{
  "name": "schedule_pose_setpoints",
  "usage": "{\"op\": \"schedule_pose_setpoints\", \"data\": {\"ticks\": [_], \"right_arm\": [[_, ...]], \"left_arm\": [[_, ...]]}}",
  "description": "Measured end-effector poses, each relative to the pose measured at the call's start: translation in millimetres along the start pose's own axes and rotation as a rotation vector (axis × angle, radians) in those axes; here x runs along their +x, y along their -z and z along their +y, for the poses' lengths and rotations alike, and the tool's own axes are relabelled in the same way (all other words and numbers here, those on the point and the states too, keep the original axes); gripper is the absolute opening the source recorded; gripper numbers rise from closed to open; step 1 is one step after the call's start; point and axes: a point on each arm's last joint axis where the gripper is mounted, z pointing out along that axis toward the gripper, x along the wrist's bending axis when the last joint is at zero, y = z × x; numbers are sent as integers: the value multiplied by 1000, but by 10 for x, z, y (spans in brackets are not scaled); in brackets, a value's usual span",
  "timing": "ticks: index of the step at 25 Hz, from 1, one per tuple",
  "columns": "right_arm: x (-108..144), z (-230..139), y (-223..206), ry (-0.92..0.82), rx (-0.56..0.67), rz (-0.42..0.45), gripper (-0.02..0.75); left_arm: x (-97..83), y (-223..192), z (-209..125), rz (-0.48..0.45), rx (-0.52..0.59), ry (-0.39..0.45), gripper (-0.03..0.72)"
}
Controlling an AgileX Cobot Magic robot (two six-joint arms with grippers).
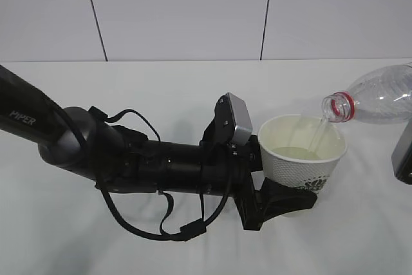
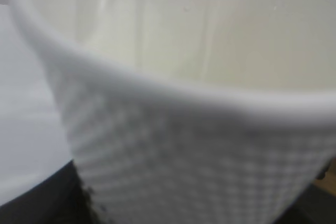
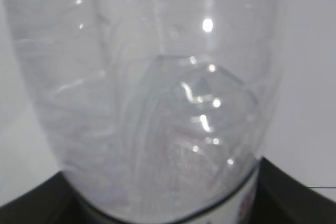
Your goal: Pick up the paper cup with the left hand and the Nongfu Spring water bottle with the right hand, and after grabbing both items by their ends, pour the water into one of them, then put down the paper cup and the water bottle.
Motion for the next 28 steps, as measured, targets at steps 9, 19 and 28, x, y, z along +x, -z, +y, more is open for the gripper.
{"op": "schedule_pose_setpoints", "data": {"ticks": [9, 19, 28], "right_arm": [[0, 0, 0, 10, 0, 0, 472], [0, 0, 0, 10, 0, 0, 472], [-4, 0, 2, 12, 0, -2, 472]], "left_arm": [[1, 0, -1, 1, 2, 0, 537], [1, 0, -1, 1, 2, 0, 537], [2, 0, -3, 2, 3, 1, 537]]}}
